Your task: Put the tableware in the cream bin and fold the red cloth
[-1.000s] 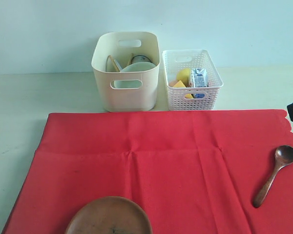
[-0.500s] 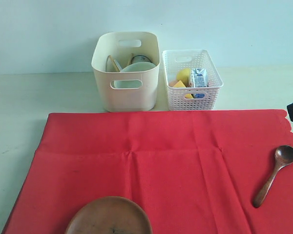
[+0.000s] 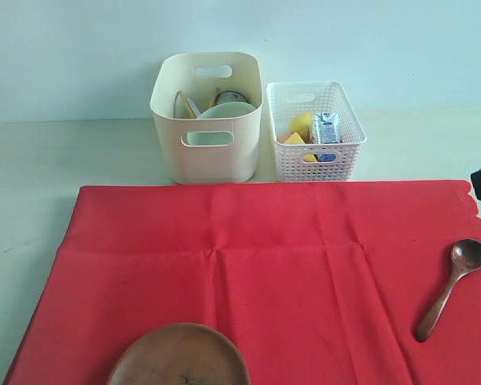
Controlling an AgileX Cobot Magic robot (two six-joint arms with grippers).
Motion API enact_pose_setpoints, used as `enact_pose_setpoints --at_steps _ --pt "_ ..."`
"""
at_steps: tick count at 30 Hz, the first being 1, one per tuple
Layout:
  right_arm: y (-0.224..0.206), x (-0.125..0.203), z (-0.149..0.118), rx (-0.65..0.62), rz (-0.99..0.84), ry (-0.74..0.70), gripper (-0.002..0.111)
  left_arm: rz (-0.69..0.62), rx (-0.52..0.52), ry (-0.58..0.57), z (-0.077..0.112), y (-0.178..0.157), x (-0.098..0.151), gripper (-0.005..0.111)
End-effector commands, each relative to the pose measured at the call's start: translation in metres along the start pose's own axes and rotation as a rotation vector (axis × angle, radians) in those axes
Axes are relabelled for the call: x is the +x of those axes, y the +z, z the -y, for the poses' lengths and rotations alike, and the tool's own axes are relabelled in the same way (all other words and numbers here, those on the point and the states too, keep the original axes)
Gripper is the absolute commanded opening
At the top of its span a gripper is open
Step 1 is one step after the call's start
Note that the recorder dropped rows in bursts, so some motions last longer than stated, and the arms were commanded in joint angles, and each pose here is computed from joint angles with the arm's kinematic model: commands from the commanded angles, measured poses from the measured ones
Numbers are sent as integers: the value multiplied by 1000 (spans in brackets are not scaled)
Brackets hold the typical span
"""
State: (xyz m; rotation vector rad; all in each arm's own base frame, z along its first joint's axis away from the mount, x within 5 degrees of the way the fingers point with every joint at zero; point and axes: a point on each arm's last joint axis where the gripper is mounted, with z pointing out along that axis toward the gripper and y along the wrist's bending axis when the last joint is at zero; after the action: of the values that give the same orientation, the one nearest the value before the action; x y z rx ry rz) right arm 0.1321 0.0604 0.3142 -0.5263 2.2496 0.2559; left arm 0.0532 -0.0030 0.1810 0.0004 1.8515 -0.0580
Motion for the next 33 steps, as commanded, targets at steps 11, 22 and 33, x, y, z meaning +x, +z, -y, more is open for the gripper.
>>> enact_pose_setpoints --at_steps 11,22,33 --pt "2 -1 0 1 8 -3 0 16 5 1 0 0 0 0" --pt "25 -8 3 6 -12 3 0 16 5 1 0 0 0 0" --pt "62 -18 7 19 -14 9 0 16 5 1 0 0 0 0"
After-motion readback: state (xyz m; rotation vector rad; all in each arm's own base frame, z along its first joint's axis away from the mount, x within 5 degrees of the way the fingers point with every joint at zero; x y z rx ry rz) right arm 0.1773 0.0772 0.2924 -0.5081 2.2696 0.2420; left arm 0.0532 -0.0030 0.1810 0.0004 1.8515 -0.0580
